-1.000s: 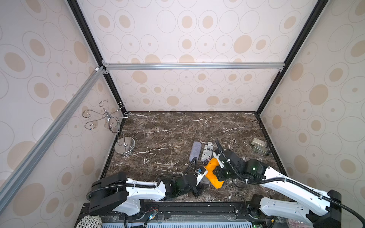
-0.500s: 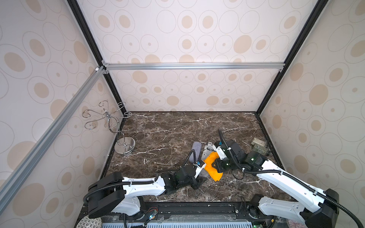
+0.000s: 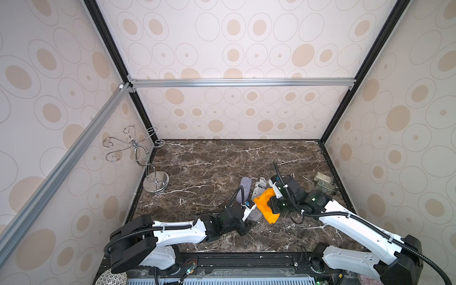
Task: Wipe the eyeglass case
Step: Wipe the dirt from the eyeglass case.
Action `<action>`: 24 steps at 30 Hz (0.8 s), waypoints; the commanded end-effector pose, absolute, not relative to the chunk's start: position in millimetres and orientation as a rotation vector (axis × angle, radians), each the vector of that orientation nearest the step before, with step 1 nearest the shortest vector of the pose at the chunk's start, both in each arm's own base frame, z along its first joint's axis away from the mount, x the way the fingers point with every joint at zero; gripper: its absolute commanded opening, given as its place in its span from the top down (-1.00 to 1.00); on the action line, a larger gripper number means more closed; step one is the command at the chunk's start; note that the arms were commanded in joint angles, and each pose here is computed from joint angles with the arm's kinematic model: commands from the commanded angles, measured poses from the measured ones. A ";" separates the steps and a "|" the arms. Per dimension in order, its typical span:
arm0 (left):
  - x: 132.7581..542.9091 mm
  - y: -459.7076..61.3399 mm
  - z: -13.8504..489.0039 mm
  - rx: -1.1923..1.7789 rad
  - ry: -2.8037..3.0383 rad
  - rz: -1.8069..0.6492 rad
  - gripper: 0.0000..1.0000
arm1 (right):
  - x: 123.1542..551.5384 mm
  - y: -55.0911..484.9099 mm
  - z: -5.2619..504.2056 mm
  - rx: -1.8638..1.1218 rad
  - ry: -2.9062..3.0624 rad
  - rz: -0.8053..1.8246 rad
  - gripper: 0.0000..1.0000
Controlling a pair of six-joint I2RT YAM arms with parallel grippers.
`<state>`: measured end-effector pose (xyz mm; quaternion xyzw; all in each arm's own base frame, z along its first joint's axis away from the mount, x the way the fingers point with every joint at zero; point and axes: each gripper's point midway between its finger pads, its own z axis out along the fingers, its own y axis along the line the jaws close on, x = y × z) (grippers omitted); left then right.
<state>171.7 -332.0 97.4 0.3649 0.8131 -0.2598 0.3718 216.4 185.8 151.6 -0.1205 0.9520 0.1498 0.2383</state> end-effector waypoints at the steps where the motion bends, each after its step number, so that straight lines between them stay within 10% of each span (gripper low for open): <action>1: 180.1 -341.0 130.7 0.921 1.982 -0.688 0.20 | 207.8 190.6 158.8 -0.407 2.621 0.457 1.00; 24: 195.5 -318.0 125.4 0.755 2.122 -0.941 0.20 | 181.7 188.9 169.3 -0.476 2.560 0.583 1.00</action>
